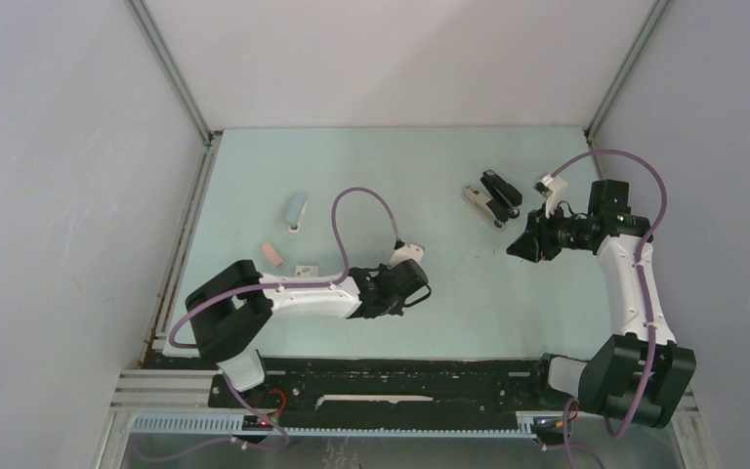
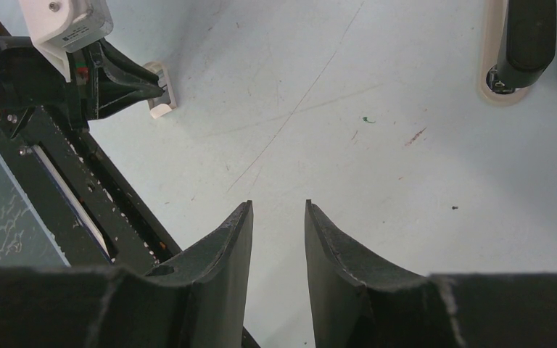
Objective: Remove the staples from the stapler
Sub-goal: Place the staple in the staple box.
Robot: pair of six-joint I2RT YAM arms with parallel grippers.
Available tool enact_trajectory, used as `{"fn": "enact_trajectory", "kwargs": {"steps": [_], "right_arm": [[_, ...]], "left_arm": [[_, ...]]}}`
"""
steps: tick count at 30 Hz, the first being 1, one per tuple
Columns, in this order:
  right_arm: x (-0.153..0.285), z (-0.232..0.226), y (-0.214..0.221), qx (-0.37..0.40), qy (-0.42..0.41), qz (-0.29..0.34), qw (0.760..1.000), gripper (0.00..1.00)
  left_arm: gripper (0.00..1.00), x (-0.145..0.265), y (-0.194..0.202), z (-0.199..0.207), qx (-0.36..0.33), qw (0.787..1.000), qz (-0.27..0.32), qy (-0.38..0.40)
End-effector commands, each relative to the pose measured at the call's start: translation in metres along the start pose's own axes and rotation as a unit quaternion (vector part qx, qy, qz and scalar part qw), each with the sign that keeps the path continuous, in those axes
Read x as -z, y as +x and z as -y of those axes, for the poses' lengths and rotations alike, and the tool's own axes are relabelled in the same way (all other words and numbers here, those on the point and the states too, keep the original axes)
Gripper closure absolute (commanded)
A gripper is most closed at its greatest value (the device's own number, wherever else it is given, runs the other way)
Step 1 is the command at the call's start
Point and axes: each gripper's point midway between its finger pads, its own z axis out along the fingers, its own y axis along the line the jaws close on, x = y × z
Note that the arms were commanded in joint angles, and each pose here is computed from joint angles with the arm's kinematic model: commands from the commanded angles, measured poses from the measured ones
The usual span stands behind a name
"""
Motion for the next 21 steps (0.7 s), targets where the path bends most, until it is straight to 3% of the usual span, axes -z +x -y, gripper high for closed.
{"fn": "enact_trajectory", "kwargs": {"steps": [1, 21], "right_arm": [[0.0029, -0.0005, -0.0075, 0.012, -0.003, 0.01, 1.0, 0.59], [0.0036, -0.0011, -0.0077, 0.011, -0.004, 0.011, 1.0, 0.59]], "left_arm": [[0.82, -0.0033, -0.0021, -0.0002, 0.013, 1.0, 0.006, -0.002], [0.8, -0.006, -0.0014, -0.0011, 0.01, 1.0, 0.005, -0.007]]}}
